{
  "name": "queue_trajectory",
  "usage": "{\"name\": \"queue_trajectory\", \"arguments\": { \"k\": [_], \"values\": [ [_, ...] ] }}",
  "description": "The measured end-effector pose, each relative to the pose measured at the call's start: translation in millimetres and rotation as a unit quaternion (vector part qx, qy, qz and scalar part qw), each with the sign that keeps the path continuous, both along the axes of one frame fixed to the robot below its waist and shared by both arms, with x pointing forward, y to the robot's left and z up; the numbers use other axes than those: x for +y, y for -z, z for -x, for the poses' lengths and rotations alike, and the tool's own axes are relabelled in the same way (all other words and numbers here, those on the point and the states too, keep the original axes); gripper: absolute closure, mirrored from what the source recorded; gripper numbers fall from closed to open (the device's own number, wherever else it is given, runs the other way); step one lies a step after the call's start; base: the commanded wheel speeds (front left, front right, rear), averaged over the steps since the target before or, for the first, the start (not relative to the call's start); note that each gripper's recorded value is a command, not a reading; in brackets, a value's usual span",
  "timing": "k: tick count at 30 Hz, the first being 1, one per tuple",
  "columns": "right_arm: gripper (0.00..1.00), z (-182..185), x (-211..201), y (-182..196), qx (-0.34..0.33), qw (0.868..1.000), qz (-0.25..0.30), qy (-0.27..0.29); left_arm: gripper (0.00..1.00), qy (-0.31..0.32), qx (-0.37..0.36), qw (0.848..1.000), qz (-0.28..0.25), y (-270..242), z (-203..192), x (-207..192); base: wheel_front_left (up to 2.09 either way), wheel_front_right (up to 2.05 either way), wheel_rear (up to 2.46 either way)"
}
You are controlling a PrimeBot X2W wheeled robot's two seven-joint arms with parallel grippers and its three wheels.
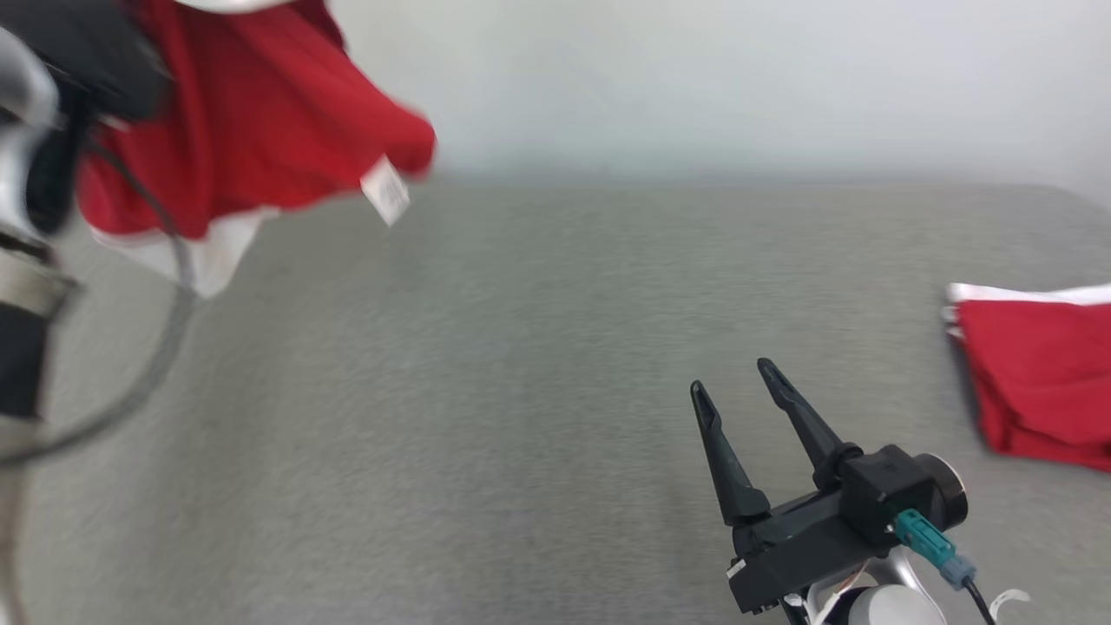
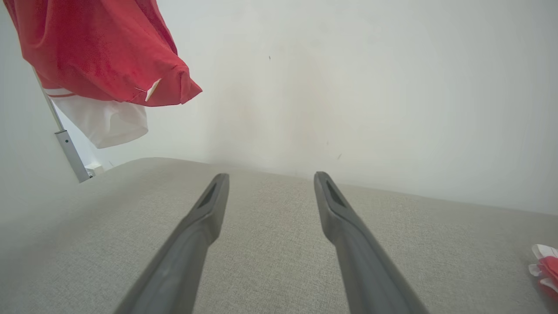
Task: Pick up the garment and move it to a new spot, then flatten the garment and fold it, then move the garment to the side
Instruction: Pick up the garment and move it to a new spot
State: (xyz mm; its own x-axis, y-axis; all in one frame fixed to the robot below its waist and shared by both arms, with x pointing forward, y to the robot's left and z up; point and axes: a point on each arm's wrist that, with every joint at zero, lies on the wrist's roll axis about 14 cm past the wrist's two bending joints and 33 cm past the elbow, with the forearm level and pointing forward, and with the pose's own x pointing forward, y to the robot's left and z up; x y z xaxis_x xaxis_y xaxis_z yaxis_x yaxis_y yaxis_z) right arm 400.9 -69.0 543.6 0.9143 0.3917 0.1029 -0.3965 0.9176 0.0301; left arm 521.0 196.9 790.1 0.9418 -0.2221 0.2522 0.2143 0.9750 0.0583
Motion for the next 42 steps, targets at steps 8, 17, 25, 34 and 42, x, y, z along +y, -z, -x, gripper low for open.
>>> {"name": "queue_trajectory", "arguments": {
  "k": [8,17,25,34,42],
  "values": [
    [0.00,15.4,-55.2,-8.7,-0.011,0.997,0.004,0.082,1.00,0.135,-0.005,0.991,0.025,19.3,18.4,-127.0,0.00,0.00,0.00],
    [0.00,34.0,-116.7,0.9,0.002,0.984,0.012,0.175,1.00,0.261,0.045,0.962,0.070,83.8,36.5,-235.7,0.00,0.00,0.00],
    [0.00,39.2,-134.6,17.4,0.027,0.978,0.020,0.204,1.00,0.249,0.179,0.950,0.057,213.8,26.9,-249.3,0.00,0.00,0.00],
    [0.00,34.2,-132.3,31.0,0.048,0.978,0.023,0.200,0.00,0.238,0.302,0.920,0.072,332.6,61.4,-246.4,0.00,0.00,0.00],
    [0.00,30.1,-125.9,25.5,0.039,0.981,0.023,0.188,0.00,0.187,0.210,0.946,0.159,302.4,68.6,-202.5,0.00,0.00,0.00]
  ]
}}
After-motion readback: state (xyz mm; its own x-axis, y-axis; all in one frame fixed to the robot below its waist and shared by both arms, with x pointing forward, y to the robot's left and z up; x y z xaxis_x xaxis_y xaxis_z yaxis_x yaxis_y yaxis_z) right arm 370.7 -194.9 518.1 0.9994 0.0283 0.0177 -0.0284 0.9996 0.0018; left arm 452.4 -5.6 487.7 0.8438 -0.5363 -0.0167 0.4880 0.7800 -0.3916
